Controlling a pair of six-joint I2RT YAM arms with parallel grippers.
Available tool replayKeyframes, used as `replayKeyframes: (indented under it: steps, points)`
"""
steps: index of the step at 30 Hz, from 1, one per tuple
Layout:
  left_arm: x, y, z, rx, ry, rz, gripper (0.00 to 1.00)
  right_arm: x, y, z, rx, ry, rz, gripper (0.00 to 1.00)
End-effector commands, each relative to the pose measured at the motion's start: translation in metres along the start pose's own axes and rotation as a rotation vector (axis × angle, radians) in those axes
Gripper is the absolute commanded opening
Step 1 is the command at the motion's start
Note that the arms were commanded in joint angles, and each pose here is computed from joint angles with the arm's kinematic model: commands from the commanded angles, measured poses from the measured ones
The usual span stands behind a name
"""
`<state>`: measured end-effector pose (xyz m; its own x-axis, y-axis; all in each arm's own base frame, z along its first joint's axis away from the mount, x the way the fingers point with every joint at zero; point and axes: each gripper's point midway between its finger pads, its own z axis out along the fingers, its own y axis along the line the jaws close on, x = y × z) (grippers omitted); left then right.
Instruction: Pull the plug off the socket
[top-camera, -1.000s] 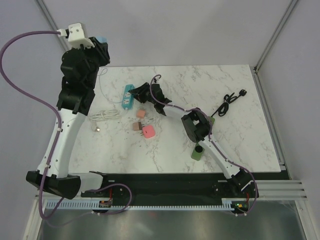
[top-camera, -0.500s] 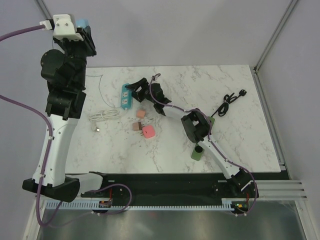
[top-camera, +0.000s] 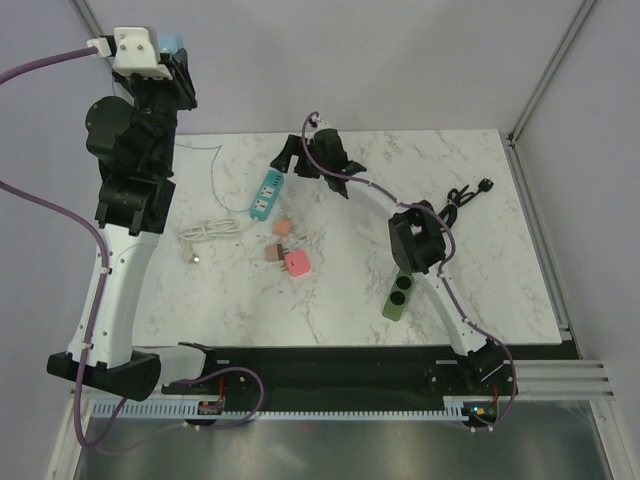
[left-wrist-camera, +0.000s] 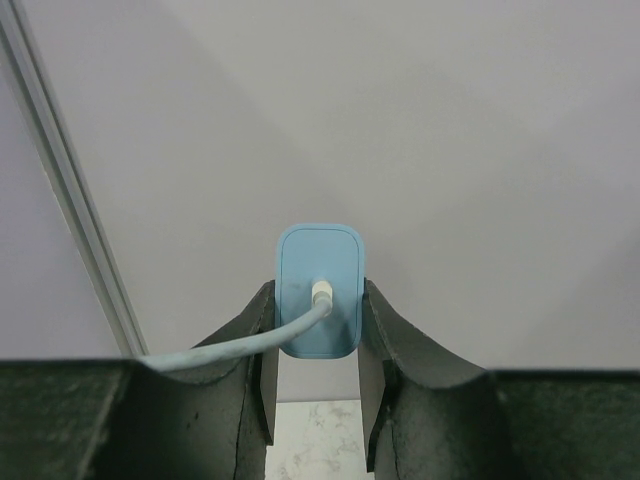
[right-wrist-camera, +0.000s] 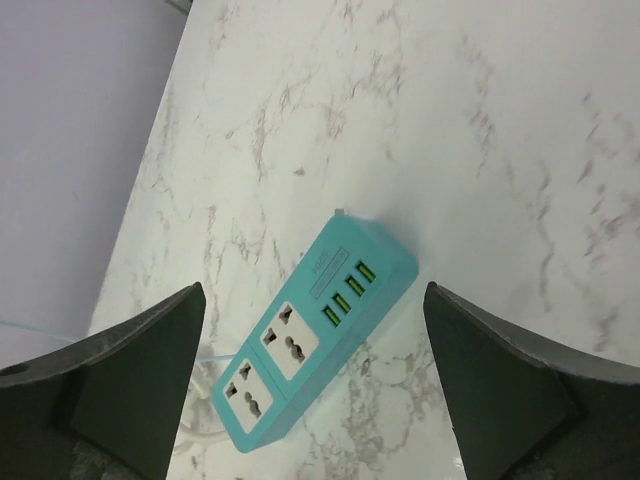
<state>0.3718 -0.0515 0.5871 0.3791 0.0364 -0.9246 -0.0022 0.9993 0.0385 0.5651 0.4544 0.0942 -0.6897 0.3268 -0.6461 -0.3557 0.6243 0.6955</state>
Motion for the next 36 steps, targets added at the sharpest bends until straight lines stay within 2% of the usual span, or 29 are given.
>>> replayKeyframes:
  steps: [1, 4, 5, 8, 12, 17, 20, 21, 24, 25, 28, 32, 33, 36]
  points:
    - [-0.021, 0.003, -0.001, 0.003, -0.064, 0.024, 0.02, -0.068, 0.044, -0.038, 0.018, -0.086, -0.295, 0.98]
    - [-0.021, 0.002, -0.002, 0.005, -0.064, 0.017, 0.02, -0.06, 0.057, -0.048, -0.019, -0.05, -0.42, 0.98]
    - [-0.02, 0.002, -0.002, 0.005, -0.061, 0.015, 0.02, -0.053, 0.075, -0.05, -0.06, -0.044, -0.495, 0.98]
    - [-0.022, 0.0, -0.003, 0.015, -0.064, -0.005, 0.02, -0.01, 0.111, -0.05, -0.183, 0.033, -0.645, 0.98]
    - [-0.025, -0.003, -0.005, 0.035, -0.069, -0.028, 0.02, 0.041, 0.154, -0.047, -0.336, 0.077, -0.733, 0.98]
    - [-0.029, -0.006, -0.009, 0.051, -0.074, -0.057, 0.02, 0.073, 0.184, -0.027, -0.438, 0.009, -0.728, 0.98]
    - [-0.028, -0.011, -0.01, 0.073, -0.071, -0.08, 0.02, 0.077, 0.179, -0.009, -0.444, -0.059, -0.73, 0.97]
    - [-0.028, -0.012, -0.01, 0.078, -0.068, -0.084, 0.02, 0.066, 0.192, -0.007, -0.462, -0.103, -0.728, 0.97]
    - [-0.027, -0.015, -0.013, 0.096, -0.064, -0.104, 0.02, 0.065, 0.179, 0.013, -0.403, -0.16, -0.671, 0.89]
    - [-0.026, -0.015, -0.013, 0.097, -0.063, -0.108, 0.02, 0.067, 0.175, 0.017, -0.386, -0.17, -0.657, 0.8]
    - [-0.031, -0.015, -0.015, 0.096, -0.073, -0.119, 0.02, 0.067, 0.167, 0.026, -0.341, -0.221, -0.621, 0.69]
    - [-0.038, -0.017, -0.018, 0.112, -0.087, -0.133, 0.02, 0.075, 0.165, 0.034, -0.34, -0.24, -0.6, 0.65]
    - [-0.038, -0.017, -0.019, 0.116, -0.086, -0.136, 0.02, 0.073, 0.167, 0.034, -0.344, -0.248, -0.592, 0.61]
    - [-0.038, -0.017, -0.02, 0.119, -0.088, -0.135, 0.02, 0.078, 0.178, 0.031, -0.389, -0.247, -0.579, 0.6]
